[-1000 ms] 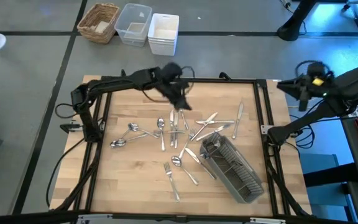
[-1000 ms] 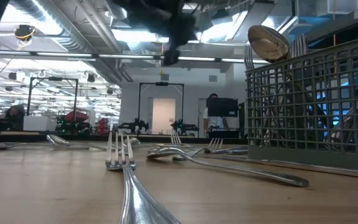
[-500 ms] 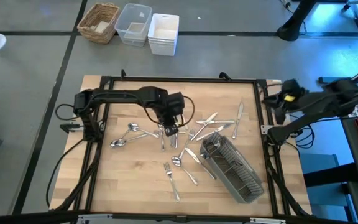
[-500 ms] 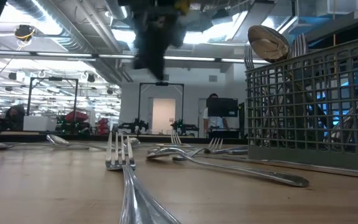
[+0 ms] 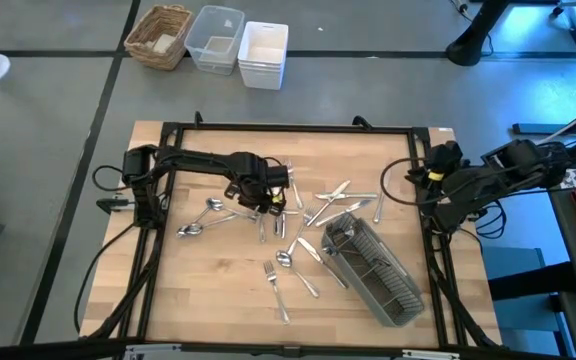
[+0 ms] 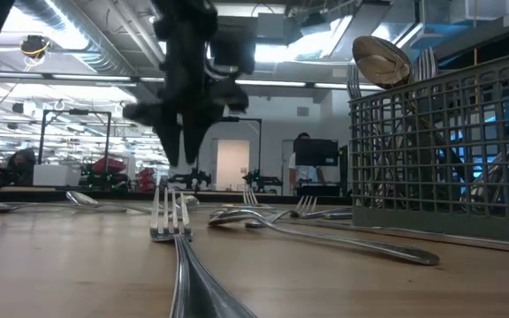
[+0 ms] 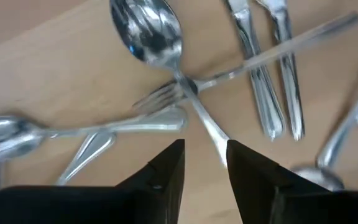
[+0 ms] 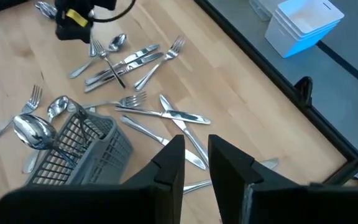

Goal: Sort silverware
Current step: Put the silver spoon into the gray silverware basket

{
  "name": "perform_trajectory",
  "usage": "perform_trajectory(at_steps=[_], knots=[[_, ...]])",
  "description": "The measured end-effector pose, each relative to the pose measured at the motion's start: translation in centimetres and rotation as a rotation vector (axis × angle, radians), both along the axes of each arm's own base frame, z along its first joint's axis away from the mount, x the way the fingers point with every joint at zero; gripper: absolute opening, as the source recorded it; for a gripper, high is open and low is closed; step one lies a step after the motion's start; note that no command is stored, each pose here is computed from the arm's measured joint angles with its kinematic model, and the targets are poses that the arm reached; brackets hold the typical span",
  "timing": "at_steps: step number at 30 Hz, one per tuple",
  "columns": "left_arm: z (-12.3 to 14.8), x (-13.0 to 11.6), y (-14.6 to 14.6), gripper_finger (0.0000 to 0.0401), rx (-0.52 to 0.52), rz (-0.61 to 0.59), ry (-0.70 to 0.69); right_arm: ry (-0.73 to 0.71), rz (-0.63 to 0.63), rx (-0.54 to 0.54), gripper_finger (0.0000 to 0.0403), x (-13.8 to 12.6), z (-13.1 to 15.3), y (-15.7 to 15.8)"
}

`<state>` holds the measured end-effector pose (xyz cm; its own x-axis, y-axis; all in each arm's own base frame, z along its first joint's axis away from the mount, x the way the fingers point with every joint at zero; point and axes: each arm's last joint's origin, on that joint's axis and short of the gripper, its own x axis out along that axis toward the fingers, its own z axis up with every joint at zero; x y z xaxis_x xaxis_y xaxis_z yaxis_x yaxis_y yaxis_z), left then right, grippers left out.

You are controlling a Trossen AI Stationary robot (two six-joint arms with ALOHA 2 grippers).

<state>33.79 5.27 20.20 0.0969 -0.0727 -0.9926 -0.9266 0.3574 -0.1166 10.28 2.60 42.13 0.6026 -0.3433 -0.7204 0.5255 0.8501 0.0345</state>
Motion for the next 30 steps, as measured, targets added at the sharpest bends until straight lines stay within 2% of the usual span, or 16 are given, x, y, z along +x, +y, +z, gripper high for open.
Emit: perform_trajectory(at_steps=[6,12,16,21,26,30], knots=[[-2.9,-0.3,1.0,0.0104,0.009,0.089,-0.080,0.001,0.000,-0.001,0.0072,0.0,0.0,0.0],[-4.7,-1.3,1.2,0.0106,0.001,0.141,-0.056,0.001,0.000,-0.001,0.0072,-0.1,0.0,0.0],[-5.4,-1.7,1.1,0.0106,0.000,0.153,-0.047,0.001,0.000,-0.001,0.0072,-0.1,0.0,0.0],[-5.9,-1.5,1.0,0.0106,0.008,0.187,-0.105,-0.002,-0.004,-0.010,0.0072,-0.1,0.0,0.0],[-6.0,-1.4,1.1,0.0106,0.057,0.208,-0.113,-0.002,-0.004,-0.010,0.0072,-0.1,0.0,-0.1],[-6.0,-1.5,1.2,0.0087,0.108,0.213,-0.106,-0.002,-0.004,-0.011,0.0072,-0.1,0.0,-0.1]])
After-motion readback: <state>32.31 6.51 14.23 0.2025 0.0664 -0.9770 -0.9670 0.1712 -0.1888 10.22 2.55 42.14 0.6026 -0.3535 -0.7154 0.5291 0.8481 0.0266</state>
